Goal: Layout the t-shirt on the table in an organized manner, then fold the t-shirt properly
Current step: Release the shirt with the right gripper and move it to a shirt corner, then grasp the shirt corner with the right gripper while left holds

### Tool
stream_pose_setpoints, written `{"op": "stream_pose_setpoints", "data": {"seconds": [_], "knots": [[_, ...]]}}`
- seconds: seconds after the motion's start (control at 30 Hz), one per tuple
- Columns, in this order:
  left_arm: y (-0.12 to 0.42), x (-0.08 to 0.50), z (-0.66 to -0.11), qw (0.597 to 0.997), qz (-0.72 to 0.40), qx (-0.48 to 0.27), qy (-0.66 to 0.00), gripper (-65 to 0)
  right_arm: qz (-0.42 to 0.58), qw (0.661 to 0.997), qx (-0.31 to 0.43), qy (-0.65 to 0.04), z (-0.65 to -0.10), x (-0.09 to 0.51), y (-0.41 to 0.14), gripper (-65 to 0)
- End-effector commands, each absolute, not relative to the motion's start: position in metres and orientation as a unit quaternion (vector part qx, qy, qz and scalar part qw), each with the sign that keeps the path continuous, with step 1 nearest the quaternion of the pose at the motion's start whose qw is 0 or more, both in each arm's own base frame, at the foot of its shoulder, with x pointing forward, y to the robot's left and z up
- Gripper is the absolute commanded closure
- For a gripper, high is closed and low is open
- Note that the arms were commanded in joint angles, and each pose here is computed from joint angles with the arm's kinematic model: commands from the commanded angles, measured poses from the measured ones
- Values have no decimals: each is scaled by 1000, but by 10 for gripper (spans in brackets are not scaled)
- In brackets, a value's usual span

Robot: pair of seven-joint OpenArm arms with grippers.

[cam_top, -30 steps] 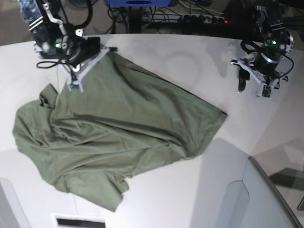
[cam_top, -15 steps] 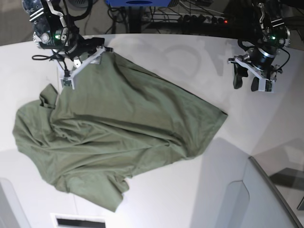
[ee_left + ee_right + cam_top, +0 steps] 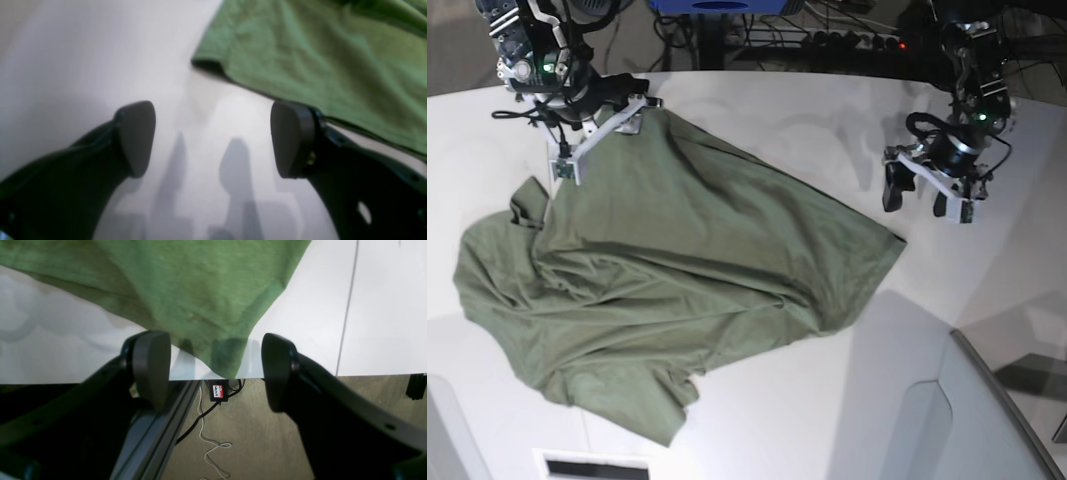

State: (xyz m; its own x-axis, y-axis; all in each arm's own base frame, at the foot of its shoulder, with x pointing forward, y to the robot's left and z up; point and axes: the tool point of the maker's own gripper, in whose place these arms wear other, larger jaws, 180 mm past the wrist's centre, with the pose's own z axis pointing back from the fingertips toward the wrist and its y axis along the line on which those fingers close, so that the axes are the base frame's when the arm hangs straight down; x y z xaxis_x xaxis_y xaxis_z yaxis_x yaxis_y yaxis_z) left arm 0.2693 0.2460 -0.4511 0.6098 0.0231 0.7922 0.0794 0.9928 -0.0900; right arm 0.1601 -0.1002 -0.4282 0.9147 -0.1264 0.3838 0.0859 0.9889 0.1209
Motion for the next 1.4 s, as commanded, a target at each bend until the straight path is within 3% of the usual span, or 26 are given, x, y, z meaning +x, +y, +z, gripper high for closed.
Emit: {"op": "stream_pose_setpoints", "data": {"seconds": [0.0,0.87,1.13,1.37], "knots": [[249,283,-438,883,-15,-59,-466,-517,-53,974,52,-214,-422,165,-101,-390],[234,305,-455,865,36,-95,-492,-513,-49,977,39,-203,-430,162,-109,-390],[214,319,-457,866,18,-114,-487,-313,-51,977,38,-204,-430,162,-110,-390],[215,323,-455,864,21,-114,-490,-299,-51,977,38,-204,-430,162,-110,-390]]}}
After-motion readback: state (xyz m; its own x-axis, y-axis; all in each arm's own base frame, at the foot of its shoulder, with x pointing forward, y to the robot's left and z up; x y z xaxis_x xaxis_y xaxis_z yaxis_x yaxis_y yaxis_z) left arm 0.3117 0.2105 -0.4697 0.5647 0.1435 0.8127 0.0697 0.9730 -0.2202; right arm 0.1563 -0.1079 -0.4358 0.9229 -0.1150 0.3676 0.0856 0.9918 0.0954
